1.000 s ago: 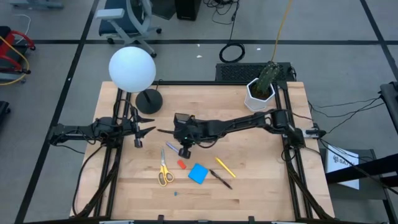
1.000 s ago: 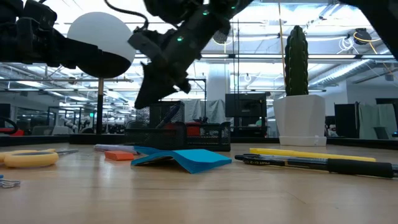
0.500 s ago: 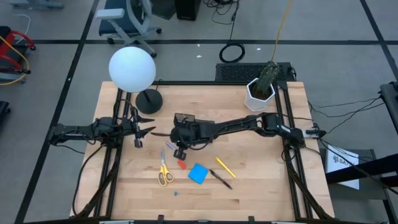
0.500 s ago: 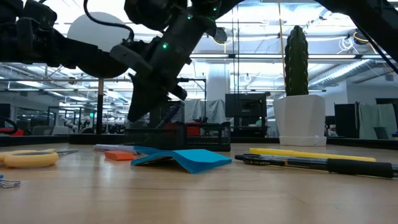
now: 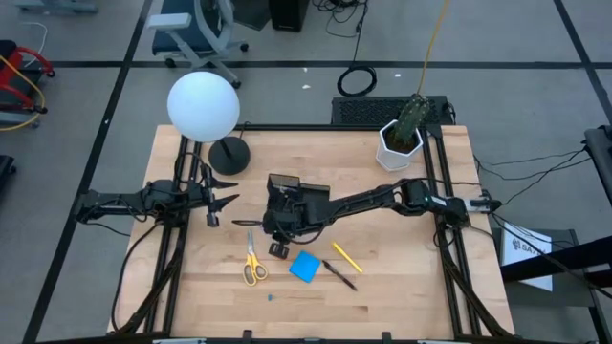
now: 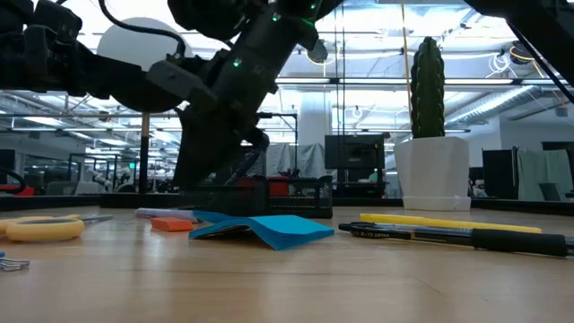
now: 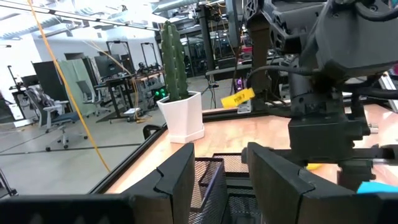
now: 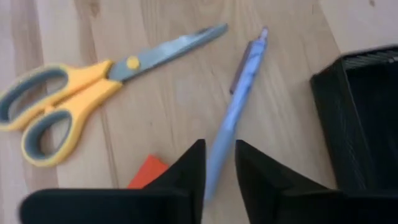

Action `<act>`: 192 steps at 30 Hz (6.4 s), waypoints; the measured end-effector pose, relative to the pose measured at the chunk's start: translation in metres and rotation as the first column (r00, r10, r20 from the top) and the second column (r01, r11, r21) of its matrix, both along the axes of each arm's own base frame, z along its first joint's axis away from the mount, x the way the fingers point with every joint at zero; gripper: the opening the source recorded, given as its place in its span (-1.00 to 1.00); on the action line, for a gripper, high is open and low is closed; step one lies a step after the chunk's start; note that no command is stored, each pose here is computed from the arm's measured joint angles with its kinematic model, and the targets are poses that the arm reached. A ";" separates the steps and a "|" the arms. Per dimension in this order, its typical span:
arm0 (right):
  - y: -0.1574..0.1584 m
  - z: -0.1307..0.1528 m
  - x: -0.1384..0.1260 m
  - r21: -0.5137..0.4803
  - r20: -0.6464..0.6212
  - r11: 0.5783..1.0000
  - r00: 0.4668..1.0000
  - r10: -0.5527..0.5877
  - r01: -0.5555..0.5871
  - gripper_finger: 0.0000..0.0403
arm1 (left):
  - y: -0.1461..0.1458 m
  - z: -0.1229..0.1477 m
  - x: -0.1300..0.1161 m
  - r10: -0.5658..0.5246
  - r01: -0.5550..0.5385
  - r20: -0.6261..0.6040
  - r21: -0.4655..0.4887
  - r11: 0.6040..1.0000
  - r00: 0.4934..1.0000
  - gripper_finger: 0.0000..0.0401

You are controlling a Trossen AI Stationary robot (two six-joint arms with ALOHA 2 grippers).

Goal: Pick and place office supplies into organizer
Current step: Put the purple pen into the desk organizer

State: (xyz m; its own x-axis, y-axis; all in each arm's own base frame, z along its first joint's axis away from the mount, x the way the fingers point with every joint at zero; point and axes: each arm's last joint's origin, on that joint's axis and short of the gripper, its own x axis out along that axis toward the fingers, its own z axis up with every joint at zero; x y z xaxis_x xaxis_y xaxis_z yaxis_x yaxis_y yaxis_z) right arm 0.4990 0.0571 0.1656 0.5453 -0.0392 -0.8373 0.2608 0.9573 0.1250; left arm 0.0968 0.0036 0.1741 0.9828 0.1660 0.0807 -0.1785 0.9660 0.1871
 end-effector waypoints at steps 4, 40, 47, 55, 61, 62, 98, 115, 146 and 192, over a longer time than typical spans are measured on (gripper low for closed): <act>0.000 -0.008 0.002 0.006 -0.006 1.000 1.000 -0.011 0.011 -0.39 | 0.000 0.000 0.000 0.000 0.000 0.000 0.000 1.000 1.000 -0.23; 0.001 -0.040 0.003 -0.028 -0.082 0.999 0.996 0.036 -0.038 -0.88 | 0.000 0.000 0.000 0.000 0.000 -0.001 0.000 1.000 1.000 -0.23; -0.002 -0.031 0.002 -0.038 -0.072 0.998 0.996 0.055 -0.058 -0.88 | 0.000 0.000 0.000 -0.001 0.001 -0.001 -0.001 1.000 1.000 -0.23; -0.008 -0.016 0.000 -0.050 -0.048 0.996 0.997 0.066 -0.068 -0.88 | 0.000 0.000 0.000 -0.001 0.001 -0.001 0.000 1.000 1.000 -0.23; -0.012 -0.009 0.001 -0.065 -0.022 0.995 0.997 0.072 -0.073 -0.88 | 0.000 0.000 0.000 -0.001 0.001 0.000 0.000 1.000 1.000 -0.23; -0.012 -0.007 0.002 -0.072 -0.011 0.995 0.997 0.073 -0.073 -0.88 | 0.000 0.000 0.000 -0.001 0.001 0.000 0.000 1.000 1.000 -0.23; -0.017 0.015 -0.013 -0.175 0.124 0.984 0.992 0.015 0.007 -0.88 | 0.000 0.000 0.000 0.000 0.000 0.000 0.000 1.000 1.000 -0.23; -0.039 0.011 -0.139 -0.062 0.769 0.988 0.638 -0.041 0.139 -0.88 | 0.000 0.000 0.000 0.000 0.000 -0.001 0.000 1.000 1.000 -0.23; -0.109 -0.032 -0.099 -0.207 0.942 0.967 0.298 0.157 0.147 -0.88 | 0.000 0.000 0.000 0.000 0.000 0.000 -0.001 1.000 1.000 -0.23; -0.129 -0.048 -0.096 -0.152 0.934 0.964 0.351 0.067 0.220 -0.31 | 0.000 0.000 0.000 0.000 0.000 0.000 0.000 1.000 1.000 -0.23</act>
State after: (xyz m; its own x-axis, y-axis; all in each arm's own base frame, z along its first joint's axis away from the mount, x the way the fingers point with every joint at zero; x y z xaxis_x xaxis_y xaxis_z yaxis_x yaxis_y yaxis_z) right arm 0.4031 -0.0721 0.1178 0.9451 -0.2176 0.2439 0.1881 0.9723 0.1384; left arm 0.0968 0.0036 0.1741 0.9828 0.1662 0.0805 -0.1787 0.9660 0.1870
